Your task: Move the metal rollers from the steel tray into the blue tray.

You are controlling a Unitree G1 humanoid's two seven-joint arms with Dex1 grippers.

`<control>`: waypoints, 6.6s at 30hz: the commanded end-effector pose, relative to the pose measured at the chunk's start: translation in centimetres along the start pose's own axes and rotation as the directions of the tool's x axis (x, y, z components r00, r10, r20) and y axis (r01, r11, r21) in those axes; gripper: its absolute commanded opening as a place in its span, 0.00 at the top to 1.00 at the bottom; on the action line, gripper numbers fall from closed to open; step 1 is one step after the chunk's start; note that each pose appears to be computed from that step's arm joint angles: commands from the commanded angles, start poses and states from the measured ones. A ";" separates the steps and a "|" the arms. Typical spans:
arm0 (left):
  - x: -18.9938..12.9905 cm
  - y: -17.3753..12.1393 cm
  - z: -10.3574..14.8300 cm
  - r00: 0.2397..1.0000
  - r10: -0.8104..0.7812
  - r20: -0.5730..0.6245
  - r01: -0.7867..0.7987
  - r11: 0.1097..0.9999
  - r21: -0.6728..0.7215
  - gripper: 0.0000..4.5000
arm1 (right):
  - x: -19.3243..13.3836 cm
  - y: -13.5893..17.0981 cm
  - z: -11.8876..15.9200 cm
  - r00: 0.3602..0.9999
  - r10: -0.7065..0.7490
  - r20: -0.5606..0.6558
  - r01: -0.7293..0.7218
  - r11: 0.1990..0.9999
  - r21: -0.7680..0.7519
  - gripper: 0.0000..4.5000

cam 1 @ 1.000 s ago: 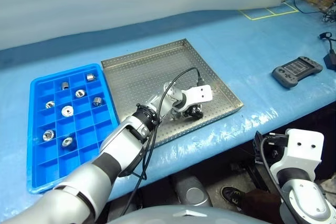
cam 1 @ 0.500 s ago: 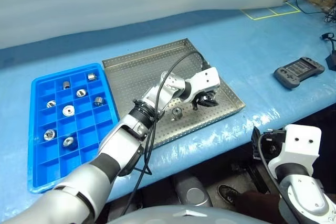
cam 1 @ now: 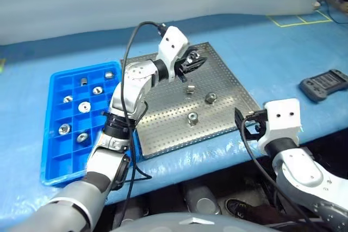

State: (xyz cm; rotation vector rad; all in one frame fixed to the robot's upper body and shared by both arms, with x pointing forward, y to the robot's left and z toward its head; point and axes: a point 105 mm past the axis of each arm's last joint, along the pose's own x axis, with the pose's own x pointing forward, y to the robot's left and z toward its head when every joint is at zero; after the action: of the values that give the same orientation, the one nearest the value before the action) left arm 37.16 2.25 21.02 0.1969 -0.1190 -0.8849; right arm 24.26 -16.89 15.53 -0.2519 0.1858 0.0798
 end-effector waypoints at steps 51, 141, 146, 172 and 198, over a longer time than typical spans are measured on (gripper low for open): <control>-21.4 -0.5 -10.0 0.674 0.520 -0.525 -0.614 0.789 -0.006 0.39 | 4.2 15.5 2.5 0.654 0.753 0.076 -0.724 0.652 -0.224 0.00; -9.2 -10.2 -8.1 1.000 -0.021 -0.011 0.018 0.981 -0.192 0.00 | 10.9 8.3 -5.1 0.964 0.227 -0.135 -0.200 0.961 0.192 0.04; -9.5 -10.0 -8.1 1.000 -0.009 -0.015 0.006 0.981 -0.196 0.00 | 10.7 8.8 -5.0 0.958 0.257 -0.124 -0.230 0.953 0.197 0.35; -15.1 -6.0 -7.4 0.933 0.356 -0.054 -0.360 0.919 -0.159 0.00 | 12.9 16.8 5.7 0.828 0.549 0.116 -0.552 0.834 -0.006 0.62; -13.3 -7.0 -7.3 0.973 0.226 -0.041 -0.230 0.955 -0.186 0.00 | 11.5 9.3 1.5 0.960 0.272 0.071 -0.280 0.943 0.180 0.01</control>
State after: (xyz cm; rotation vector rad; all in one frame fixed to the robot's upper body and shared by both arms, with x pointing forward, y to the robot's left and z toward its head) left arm 25.00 9.66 11.53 0.0195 -0.0174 -0.6241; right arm 34.58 -4.95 10.76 -0.0391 0.2495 0.4422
